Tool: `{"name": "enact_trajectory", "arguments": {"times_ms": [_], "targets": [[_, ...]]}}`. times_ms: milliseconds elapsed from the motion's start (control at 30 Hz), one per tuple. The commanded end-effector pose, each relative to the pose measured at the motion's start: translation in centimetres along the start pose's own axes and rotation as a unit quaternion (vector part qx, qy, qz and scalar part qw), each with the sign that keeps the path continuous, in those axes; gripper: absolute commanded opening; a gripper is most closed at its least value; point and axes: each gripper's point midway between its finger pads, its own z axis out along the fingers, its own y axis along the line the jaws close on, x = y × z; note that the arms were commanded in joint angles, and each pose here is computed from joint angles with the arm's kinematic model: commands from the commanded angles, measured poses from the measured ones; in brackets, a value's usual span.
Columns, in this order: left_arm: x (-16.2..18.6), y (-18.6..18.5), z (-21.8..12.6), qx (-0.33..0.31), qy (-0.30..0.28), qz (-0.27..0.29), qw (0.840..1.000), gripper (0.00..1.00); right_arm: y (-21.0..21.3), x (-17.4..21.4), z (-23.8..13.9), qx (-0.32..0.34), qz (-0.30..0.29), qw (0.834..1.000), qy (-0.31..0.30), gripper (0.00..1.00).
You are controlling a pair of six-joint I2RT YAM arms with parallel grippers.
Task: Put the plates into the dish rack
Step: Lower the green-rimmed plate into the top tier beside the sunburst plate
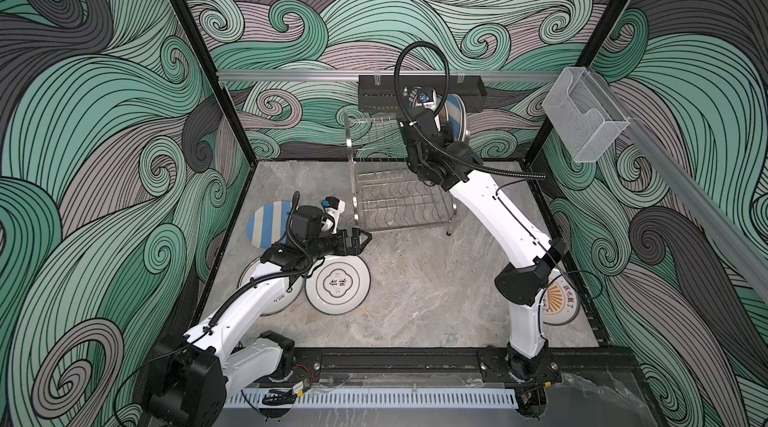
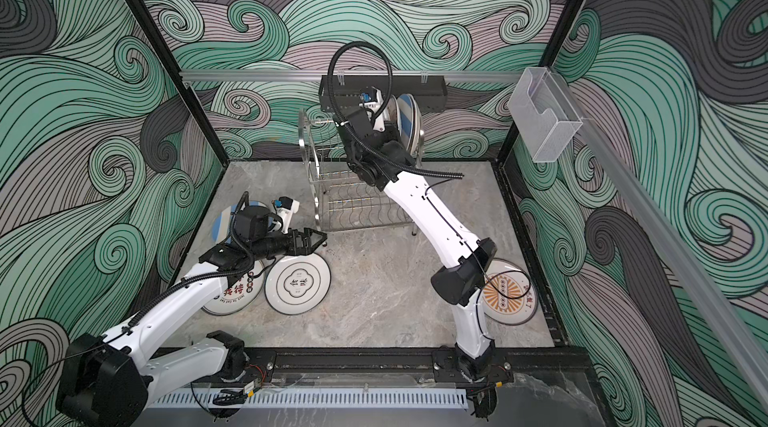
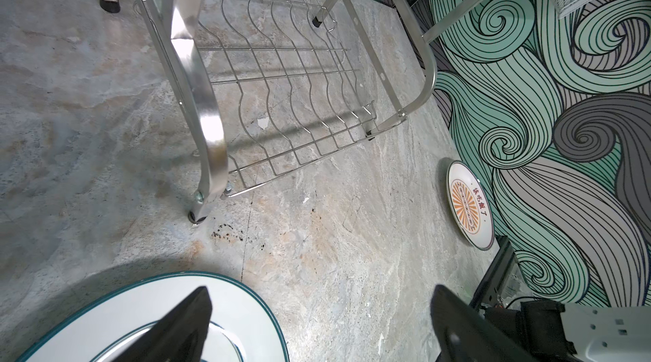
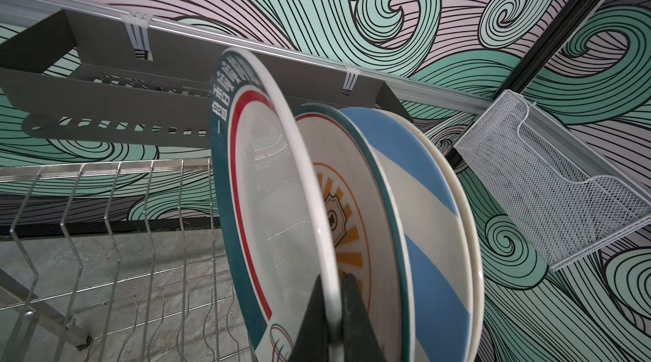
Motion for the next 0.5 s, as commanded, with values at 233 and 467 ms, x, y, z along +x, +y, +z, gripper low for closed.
{"name": "enact_trajectory", "arguments": {"times_ms": [233, 467], "targets": [[-0.32, -0.49, -0.18, 0.001, -0.001, 0.011, 1.000, 0.99, 0.26, -0.54, -0.47, -0.011, 0.015, 1.000, -0.001, 0.13], [-0.42, -0.50, -0.21, 0.000, -0.004, 0.012, 1.000, 0.99, 0.61, -0.39, -0.63, -0.022, 0.011, 1.000, 0.002, 0.26]]}}
